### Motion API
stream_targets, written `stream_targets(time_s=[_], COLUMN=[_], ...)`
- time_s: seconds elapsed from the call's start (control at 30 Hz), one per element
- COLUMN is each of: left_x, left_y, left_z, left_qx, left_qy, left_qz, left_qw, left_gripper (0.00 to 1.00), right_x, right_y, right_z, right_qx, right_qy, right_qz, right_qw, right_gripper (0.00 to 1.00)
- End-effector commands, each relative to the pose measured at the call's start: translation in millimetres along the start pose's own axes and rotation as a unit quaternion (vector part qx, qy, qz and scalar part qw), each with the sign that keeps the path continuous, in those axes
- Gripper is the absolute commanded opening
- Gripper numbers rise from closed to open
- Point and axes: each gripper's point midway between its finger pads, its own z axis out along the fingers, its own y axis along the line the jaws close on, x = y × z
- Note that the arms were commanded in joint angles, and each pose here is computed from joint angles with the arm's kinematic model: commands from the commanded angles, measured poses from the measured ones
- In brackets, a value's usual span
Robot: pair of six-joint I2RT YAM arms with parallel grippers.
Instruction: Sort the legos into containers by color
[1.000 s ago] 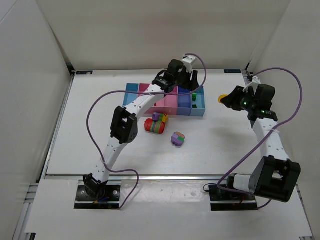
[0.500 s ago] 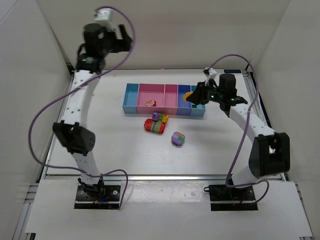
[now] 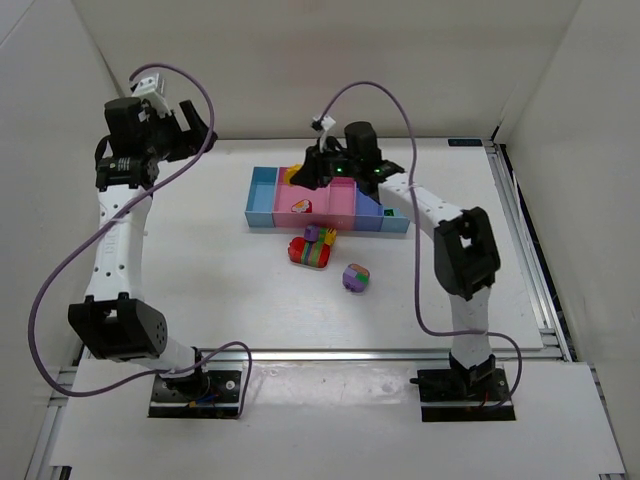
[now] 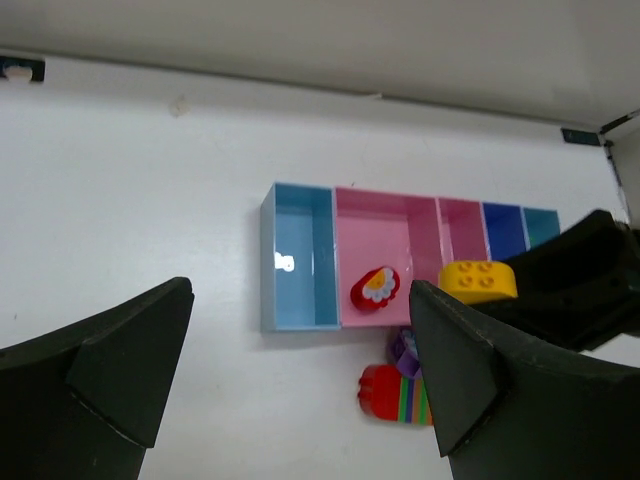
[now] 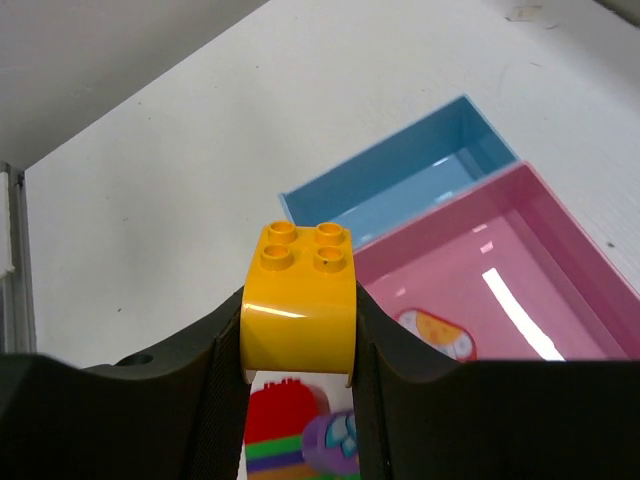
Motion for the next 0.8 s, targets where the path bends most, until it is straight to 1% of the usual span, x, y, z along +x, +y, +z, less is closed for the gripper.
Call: stream_targets(time_s=[0.0, 0.03, 0.1, 0.13, 0.17, 0.23, 0.27, 0.3, 0.33, 0.37, 0.4, 0.47, 0.5, 0.57, 0.77], left_x=[0.2, 2.3, 5.5, 7.7, 11.7, 14.3, 15.6, 15.5, 17.3, 16.9, 20.3, 20.7, 21.4, 22.7, 23.8], left_y=[0.2, 5.4, 18.9, 22.0, 26.2, 27.7, 27.8, 30.1, 32.5, 32.4, 34.9, 36.6, 39.0, 40.2, 40.0], left_z=[-28.6, -29.5, -34.9, -35.3, -35.3, -35.8, -36.2, -36.5, -37.6, -37.5, -36.6, -38.5, -38.7, -38.3, -36.0], left_qx=[0.006, -0.003, -0.039, -0.042, -0.044, -0.042, -0.038, -0.039, -0.041, -0.041, -0.043, -0.046, -0.048, -0.047, -0.044], left_qy=[-0.007, -0.006, -0.012, -0.01, -0.005, -0.002, 0.0, -0.001, 0.001, 0.0, 0.004, 0.003, 0.004, 0.006, 0.009], left_qz=[0.008, 0.008, 0.004, 0.002, -0.003, -0.012, -0.016, -0.019, -0.025, -0.026, -0.029, -0.033, -0.035, -0.039, -0.042], left_qw=[1.0, 1.0, 0.999, 0.999, 0.999, 0.999, 0.999, 0.999, 0.999, 0.999, 0.999, 0.998, 0.998, 0.998, 0.998], left_gripper=[1.0, 0.99, 0.99, 1.0, 0.99, 1.0, 0.99, 0.99, 1.0, 1.0, 0.99, 0.99, 0.99, 0.99, 0.99], right_x=[-20.2, -8.5, -8.8, 4.9, -0.9, 12.9, 16.6, 9.4, 19.0, 19.3, 10.6, 19.9, 11.6, 11.2, 13.4], right_y=[2.5, -0.4, 13.6, 12.2, 11.7, 15.5, 15.7, 16.4, 13.5, 12.0, 11.9, 7.4, 4.7, -1.2, -19.6], right_z=[30.2, 41.8, 60.4, 71.4, 76.4, 93.0, 98.3, 101.9, 110.0, 113.6, 115.8, 126.6, 127.6, 133.1, 142.8], right_qx=[0.003, 0.003, -0.003, -0.005, 0.0, -0.001, 0.003, 0.003, 0.009, 0.012, 0.017, 0.028, 0.035, 0.057, 0.115], right_qy=[-0.031, -0.022, -0.027, -0.017, -0.024, -0.016, -0.015, -0.022, -0.014, -0.014, -0.018, -0.012, -0.016, -0.015, -0.006], right_qz=[-0.024, -0.022, -0.039, -0.039, -0.044, -0.049, -0.05, -0.056, -0.055, -0.057, -0.063, -0.066, -0.072, -0.075, -0.089], right_qw=[0.999, 1.0, 0.999, 0.999, 0.999, 0.999, 0.999, 0.998, 0.998, 0.998, 0.998, 0.997, 0.997, 0.995, 0.989], right_gripper=[0.0, 0.0, 0.0, 0.0, 0.0, 0.0, 0.0, 0.0, 0.0, 0.0, 0.0, 0.0, 0.0, 0.0, 0.04])
